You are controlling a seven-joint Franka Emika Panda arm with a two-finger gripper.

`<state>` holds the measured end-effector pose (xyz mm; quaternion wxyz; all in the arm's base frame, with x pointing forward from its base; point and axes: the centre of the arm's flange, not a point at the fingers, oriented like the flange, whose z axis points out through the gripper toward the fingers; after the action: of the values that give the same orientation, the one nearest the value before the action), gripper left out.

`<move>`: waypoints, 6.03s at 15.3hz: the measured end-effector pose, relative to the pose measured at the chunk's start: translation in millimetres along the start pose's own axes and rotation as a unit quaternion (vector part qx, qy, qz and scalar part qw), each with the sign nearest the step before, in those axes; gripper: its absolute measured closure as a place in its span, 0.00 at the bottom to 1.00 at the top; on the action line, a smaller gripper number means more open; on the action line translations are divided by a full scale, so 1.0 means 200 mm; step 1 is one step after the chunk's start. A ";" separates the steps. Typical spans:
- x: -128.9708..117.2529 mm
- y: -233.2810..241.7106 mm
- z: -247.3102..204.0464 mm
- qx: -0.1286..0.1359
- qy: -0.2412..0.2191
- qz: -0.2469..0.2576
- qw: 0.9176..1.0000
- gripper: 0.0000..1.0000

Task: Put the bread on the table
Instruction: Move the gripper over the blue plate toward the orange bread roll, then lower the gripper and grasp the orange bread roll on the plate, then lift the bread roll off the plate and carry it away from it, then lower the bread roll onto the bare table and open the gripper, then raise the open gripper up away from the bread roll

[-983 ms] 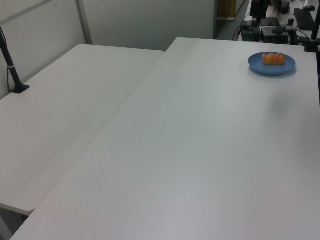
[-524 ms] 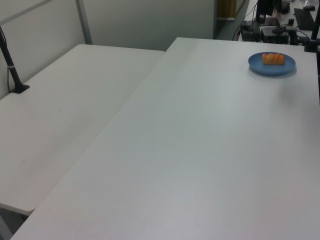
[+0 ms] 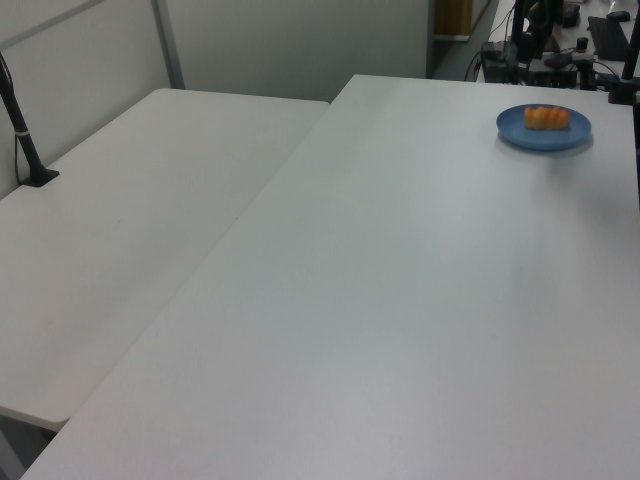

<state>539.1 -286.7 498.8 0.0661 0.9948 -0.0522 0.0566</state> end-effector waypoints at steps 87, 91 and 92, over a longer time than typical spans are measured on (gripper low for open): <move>-0.29 -2.16 0.57 -0.037 -0.104 -0.084 0.990 0.00; -0.20 -2.08 0.35 -0.035 -0.089 -0.062 0.994 0.00; -0.15 -2.03 0.22 -0.020 -0.088 -0.047 0.995 0.00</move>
<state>558.6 110.3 401.2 0.0841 0.9958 -0.0117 -0.0355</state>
